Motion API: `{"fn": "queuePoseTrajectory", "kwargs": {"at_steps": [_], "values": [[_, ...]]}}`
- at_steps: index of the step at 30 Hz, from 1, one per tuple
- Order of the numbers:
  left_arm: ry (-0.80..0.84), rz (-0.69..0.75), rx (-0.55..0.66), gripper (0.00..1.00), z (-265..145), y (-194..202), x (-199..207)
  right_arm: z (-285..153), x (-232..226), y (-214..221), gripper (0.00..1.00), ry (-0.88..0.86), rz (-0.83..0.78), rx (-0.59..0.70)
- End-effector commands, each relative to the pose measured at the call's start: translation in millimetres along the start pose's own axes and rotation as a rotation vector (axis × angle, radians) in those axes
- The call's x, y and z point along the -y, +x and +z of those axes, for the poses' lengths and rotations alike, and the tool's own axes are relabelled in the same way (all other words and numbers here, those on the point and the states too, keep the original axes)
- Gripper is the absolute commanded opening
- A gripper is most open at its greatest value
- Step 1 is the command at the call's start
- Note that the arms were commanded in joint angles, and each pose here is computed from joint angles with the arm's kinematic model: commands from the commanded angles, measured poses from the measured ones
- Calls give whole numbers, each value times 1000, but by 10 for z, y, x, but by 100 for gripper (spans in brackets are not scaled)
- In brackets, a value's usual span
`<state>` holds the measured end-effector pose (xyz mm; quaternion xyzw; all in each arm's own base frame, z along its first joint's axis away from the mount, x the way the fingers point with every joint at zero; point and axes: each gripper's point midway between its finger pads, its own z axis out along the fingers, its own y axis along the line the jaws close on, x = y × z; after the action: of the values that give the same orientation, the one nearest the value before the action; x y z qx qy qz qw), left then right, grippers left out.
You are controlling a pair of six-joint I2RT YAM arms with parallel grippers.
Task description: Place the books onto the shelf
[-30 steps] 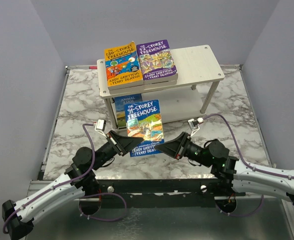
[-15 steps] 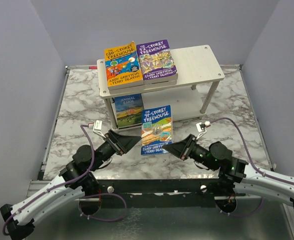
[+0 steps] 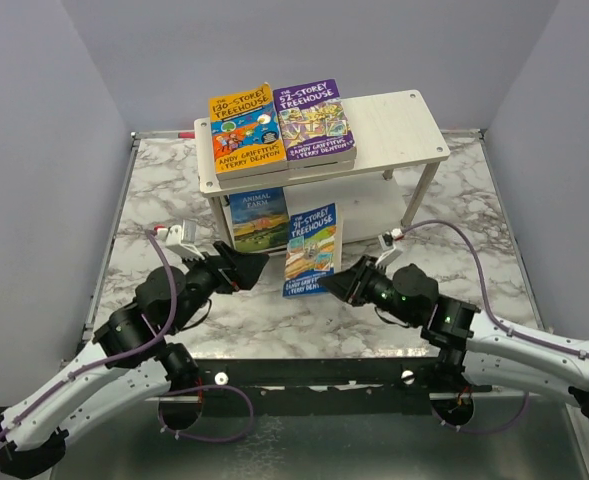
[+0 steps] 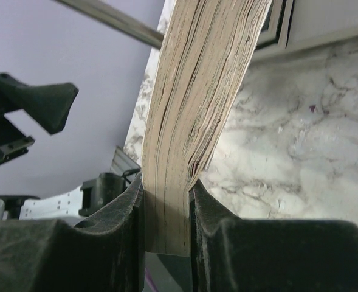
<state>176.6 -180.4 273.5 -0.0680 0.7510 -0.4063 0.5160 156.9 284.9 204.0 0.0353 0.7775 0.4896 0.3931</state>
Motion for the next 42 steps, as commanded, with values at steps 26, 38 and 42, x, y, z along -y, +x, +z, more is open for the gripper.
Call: {"fn": "queuePoseTrajectory", "kwargs": {"at_steps": [26,38,42], "values": [[61,369,48,99,-396,-228,-92,1431,-488,-587,1,-379,77,-70],[79,366,73,99,-435,-239,-102,1764,-137,-462,1,-385,84,-210],[85,360,90,99,-469,-268,-100,1844,-76,-383,1,-393,106,-240]]}}
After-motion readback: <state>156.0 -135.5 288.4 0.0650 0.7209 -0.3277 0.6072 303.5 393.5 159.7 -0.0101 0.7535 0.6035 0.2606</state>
